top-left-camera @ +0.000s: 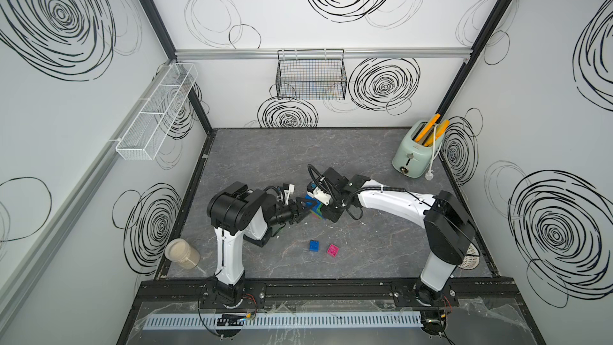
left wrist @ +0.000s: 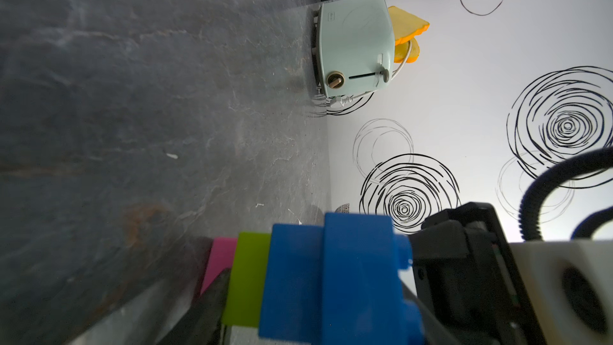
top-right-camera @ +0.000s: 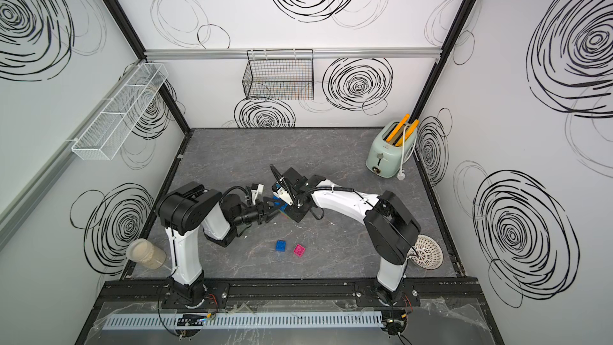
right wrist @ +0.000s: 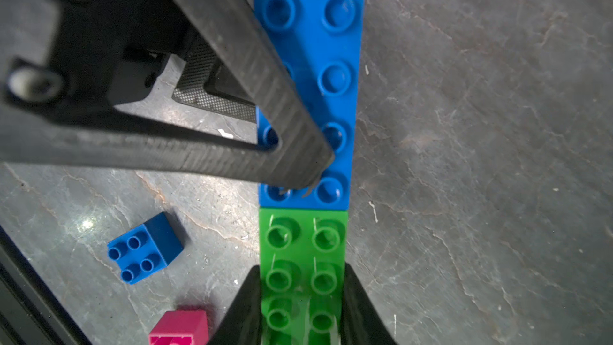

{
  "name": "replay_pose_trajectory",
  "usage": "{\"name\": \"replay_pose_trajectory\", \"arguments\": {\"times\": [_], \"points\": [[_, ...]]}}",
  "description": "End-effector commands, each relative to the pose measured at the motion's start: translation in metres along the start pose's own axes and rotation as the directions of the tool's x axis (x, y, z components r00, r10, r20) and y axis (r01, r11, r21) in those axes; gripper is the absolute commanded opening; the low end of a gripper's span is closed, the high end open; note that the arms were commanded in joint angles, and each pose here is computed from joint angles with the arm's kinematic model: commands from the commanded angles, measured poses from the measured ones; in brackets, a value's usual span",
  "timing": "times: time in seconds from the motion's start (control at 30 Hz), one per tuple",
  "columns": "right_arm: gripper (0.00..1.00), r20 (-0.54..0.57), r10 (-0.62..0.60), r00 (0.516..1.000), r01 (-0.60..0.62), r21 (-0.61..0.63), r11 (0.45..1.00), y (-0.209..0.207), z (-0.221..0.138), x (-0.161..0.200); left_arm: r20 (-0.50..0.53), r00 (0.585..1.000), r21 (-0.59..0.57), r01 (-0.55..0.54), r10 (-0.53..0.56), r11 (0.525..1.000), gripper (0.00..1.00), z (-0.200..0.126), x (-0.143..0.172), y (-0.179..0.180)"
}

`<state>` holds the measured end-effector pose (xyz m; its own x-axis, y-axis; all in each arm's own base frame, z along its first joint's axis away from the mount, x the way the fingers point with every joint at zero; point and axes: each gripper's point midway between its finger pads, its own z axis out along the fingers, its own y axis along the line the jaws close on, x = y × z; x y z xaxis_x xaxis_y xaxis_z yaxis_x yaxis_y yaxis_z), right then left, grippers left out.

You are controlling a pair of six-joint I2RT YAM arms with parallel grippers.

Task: Assemble a heart with lego
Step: Assemble the lego brick with the lego brick.

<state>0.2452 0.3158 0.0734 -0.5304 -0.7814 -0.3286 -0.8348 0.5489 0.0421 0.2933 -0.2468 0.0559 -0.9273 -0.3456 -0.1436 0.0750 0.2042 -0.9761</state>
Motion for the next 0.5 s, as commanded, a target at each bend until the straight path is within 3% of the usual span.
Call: {"name": "replay_pose_trajectory", "arguments": {"times": [0.0,0.07,0.3,0.47], "points": [[0.30,-0.109,-0.030,0.994,0.024,-0.057,0.998,0.007,0.038,0.019,-0.111,0.994,-0.002,-0.021,0.021,1.000,0.61,0.010,0.028,0.000],[0.33,-0.093,-0.025,0.995,0.020,-0.047,0.999,0.005,0.037,0.013,-0.106,0.994,-0.006,-0.020,0.019,1.000,0.61,0.009,0.027,0.000],[0.64,0.140,0.028,0.990,-0.025,-0.025,0.999,-0.005,-0.026,-0.027,-0.070,0.998,-0.025,-0.006,0.004,1.000,0.62,0.005,0.019,0.006],[0.72,0.168,0.046,0.985,-0.043,-0.019,0.999,-0.008,-0.043,-0.025,-0.051,0.999,-0.039,0.006,-0.008,0.999,0.62,0.002,0.015,0.010]]}}
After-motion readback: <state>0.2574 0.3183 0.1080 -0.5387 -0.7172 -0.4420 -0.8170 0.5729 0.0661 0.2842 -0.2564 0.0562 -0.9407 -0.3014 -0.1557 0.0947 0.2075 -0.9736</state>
